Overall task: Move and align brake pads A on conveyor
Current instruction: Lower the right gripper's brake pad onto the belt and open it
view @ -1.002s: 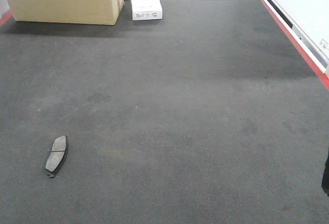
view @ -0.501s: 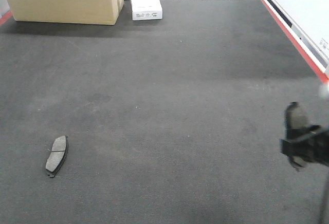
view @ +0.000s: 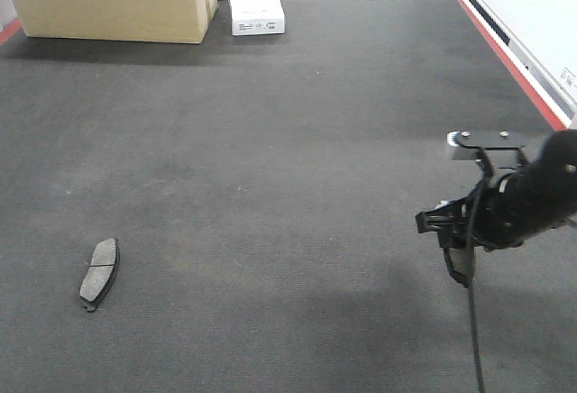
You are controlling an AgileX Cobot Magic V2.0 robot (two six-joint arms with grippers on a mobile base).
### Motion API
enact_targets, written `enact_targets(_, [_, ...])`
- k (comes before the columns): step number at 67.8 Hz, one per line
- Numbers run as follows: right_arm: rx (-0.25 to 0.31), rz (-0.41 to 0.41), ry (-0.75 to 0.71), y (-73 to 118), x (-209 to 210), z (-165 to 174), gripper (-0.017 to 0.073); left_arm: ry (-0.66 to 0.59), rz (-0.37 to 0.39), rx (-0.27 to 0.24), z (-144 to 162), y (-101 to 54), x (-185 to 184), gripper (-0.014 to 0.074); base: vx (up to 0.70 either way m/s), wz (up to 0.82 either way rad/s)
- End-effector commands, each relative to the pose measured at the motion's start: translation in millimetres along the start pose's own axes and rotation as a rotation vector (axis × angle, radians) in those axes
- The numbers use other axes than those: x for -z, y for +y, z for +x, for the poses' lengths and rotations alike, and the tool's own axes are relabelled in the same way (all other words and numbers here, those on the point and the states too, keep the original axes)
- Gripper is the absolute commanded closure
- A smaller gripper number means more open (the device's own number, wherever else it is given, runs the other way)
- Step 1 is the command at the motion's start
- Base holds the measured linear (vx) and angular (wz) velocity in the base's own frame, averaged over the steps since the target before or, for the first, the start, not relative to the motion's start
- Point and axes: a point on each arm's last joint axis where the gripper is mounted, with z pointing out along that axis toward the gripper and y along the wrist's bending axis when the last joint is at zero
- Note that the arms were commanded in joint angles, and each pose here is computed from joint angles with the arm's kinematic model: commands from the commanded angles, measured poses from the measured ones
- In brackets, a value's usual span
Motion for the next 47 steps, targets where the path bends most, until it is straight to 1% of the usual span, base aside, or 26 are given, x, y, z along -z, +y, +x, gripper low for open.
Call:
enact_targets(1, [0.031,0.005,-0.053,-0.5,4.7,-20.1,0.0519,-0.082,0.010,0.004,-12.6,-1.1,2.9,0.0092,0.00,0.00])
enact_targets(7, [0.054,0.003,0.003,-0.8,-8.0,-25.3,0.0514,-0.082,0.010,0.004,-12.6,-1.1,2.9,0.0092,0.00,0.00])
enact_targets(13, [0.065,0.012,0.049,-2.2,-21.4,-28.7,0.0503,-0.082,0.010,0.004,-12.6,-1.1,2.9,0.0092,0.00,0.00])
enact_targets(21, [0.072,0.020,0.086,-3.6,-33.3,-32.4,0.0455,-0.082,0.010,0.004,-12.6,-1.1,2.9,0.0092,0.00,0.00])
enact_targets(28, [0.083,0.032,0.111,-5.1,-39.4,-33.6,0.0362,-0.082,0.010,0.004,-12.6,-1.1,2.9,0.0092,0.00,0.00])
enact_targets(39, [0.083,0.033,0.107,-5.1,-40.6,-34.0,0.0183,-0.082,0.010,0.004,-12.6,-1.1,2.9,0.0092,0.00,0.00])
enact_targets(43, [0.083,0.033,0.091,-4.9,-37.5,-35.4,0.0132,-0.082,0.010,0.004,-12.6,-1.1,2.9,0.0092,0.00,0.00])
enact_targets(47, [0.081,0.033,0.072,-4.4,-30.1,-37.0,0.0104,-0.082,0.010,0.004,-12.6,-1.1,2.9,0.0092,0.00,0.00])
